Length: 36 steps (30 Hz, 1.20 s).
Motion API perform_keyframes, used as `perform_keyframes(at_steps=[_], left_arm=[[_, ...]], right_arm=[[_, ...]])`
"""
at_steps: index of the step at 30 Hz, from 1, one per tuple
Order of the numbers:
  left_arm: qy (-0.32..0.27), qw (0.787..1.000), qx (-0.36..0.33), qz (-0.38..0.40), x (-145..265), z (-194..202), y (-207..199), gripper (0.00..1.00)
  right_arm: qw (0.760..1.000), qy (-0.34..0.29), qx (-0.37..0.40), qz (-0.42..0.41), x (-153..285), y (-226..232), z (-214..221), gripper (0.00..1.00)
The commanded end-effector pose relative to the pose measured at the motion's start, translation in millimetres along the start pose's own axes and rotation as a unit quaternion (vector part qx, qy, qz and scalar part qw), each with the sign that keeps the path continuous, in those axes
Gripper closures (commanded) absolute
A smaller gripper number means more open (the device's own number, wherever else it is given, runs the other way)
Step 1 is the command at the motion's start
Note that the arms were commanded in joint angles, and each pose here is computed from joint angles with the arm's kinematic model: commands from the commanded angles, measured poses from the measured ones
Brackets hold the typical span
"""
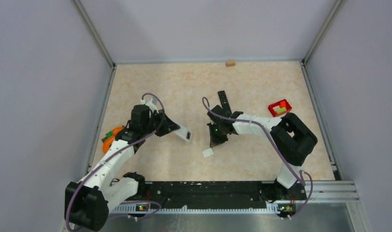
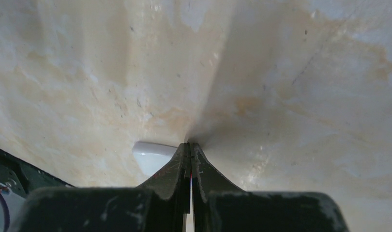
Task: Load the batteries into the remote control
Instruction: Pick up the battery cover at the center of the board.
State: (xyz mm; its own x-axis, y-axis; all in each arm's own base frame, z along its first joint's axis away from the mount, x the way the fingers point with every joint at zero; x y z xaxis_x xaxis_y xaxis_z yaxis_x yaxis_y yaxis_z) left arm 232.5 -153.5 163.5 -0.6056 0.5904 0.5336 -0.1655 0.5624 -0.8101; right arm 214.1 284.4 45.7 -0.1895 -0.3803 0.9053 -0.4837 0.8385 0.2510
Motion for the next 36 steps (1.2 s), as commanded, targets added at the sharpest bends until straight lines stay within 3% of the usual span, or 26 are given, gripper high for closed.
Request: perform_keyframes(at_steps=[1,10,14,15,19,22,28,36], left_arm=[[-0.037,0.999,-0.011,0.008,0.2,-18.2,-13.8,1.0],[-0.089,0.996,-0.003,-0.009,1.1,-33.8,-11.1,1.0],[-0.136,0.989,0.007,-0.052,5.3,-47.1,-0.3,1.0],[-0.156,0.985,0.01,-0.068,8.1,-52.8,3.5,1.0],[-0.189,0.977,0.017,-0.096,17.6,-64.8,8.9,1.0],[-0.223,0.968,0.021,-0.114,27.3,-75.7,12.3,1.0],[-0.246,0.96,0.046,-0.128,41.2,-85.3,25.1,1.0],[-0.214,0.969,0.061,-0.107,37.0,-83.3,26.8,1.0]], right_arm=[[1.0,0.023,0.011,-0.007,12.3,2.9,26.7,1.0],[0.991,-0.018,0.121,-0.061,32.6,31.4,23.9,0.95],[0.99,-0.052,0.132,-0.006,39.6,22.5,0.2,0.92],[0.989,-0.057,0.14,0.003,42.1,21.0,-4.2,0.89],[0.973,-0.084,0.215,0.003,45.7,26.8,-14.6,0.49],[0.948,-0.086,0.308,-0.006,41.7,32.6,-9.0,0.38],[0.893,-0.073,0.442,-0.041,39.0,30.2,11.5,0.32],[0.864,-0.073,0.495,-0.053,29.7,45.9,10.9,0.3]])
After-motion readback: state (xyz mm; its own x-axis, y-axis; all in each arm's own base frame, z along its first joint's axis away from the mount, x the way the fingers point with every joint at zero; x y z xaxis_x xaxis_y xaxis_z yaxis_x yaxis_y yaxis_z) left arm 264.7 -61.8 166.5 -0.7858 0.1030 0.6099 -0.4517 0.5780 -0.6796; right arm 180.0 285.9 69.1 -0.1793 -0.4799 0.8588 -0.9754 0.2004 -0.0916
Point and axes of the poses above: each gripper's point midway between its finger pads, its own x axis back along the fingers, its own y axis along the line the jaws close on, z = x × y, the point moved 3 cm from there along x, back along the fingers, and after that the axes turned 15 degrees about x, right-handed, at the moved point
